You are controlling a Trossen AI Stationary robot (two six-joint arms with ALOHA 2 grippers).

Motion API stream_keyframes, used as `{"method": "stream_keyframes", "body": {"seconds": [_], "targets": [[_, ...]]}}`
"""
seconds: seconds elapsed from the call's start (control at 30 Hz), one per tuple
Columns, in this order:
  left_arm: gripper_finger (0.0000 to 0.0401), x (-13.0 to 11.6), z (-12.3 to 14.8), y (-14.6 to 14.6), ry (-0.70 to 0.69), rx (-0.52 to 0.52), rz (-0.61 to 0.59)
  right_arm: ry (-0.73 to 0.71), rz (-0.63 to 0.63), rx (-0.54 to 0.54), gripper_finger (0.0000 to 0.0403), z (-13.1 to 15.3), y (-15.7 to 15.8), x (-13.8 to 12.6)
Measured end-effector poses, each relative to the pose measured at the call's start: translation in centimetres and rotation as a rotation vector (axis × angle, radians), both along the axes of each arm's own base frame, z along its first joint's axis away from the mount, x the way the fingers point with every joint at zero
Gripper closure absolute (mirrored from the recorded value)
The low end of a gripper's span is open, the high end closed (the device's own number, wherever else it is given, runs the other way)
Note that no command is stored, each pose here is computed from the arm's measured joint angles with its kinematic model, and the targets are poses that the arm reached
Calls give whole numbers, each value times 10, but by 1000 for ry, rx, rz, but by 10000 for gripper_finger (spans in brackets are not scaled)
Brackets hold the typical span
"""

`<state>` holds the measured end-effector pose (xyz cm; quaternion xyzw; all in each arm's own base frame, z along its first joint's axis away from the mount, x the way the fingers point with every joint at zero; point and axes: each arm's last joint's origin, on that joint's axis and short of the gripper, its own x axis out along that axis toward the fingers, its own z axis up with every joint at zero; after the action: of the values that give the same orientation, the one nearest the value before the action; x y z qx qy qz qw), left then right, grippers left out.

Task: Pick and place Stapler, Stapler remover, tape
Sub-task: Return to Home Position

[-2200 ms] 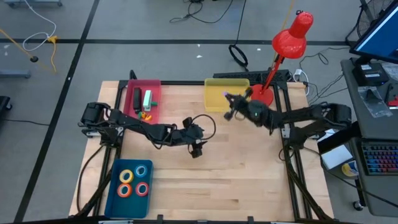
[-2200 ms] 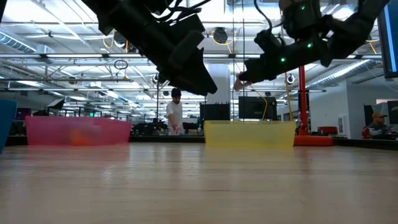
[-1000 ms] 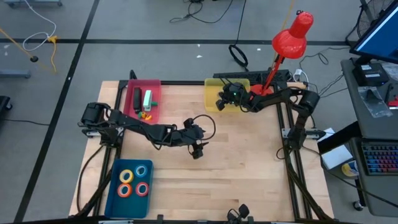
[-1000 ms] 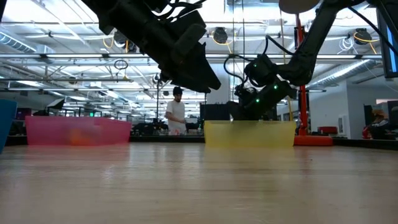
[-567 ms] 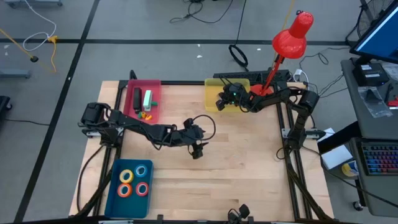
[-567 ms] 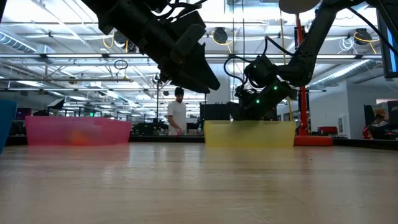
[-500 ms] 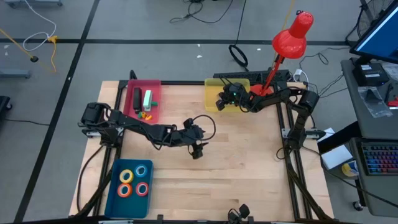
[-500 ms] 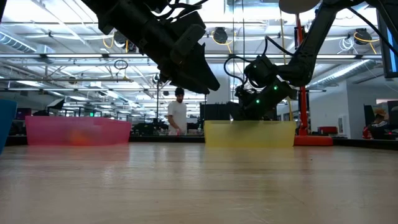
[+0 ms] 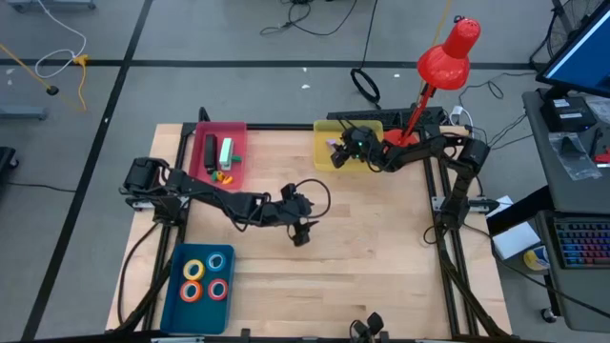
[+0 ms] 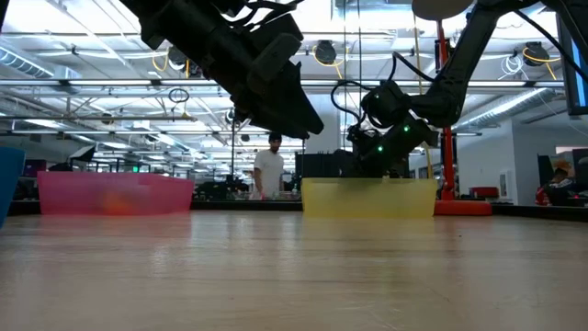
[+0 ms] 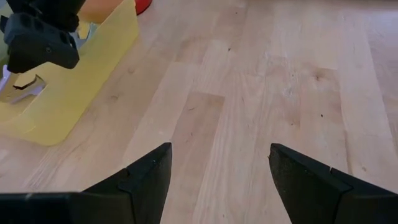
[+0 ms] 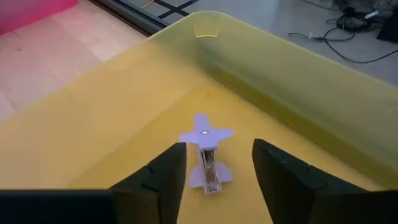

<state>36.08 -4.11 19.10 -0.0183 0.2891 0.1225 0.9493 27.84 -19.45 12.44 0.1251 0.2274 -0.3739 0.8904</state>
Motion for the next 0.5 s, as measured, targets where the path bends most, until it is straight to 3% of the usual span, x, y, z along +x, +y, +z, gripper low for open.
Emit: {"method": "stream_keyframes", "body": {"seconds": [0.27, 0.5], "targets": [[132, -2, -2, -7, 17, -18, -5, -53, 63, -69, 223, 38, 16, 2], [132, -3, -2, -14, 6, -62, 5, -72, 232, -137, 239, 85, 71, -5]]}}
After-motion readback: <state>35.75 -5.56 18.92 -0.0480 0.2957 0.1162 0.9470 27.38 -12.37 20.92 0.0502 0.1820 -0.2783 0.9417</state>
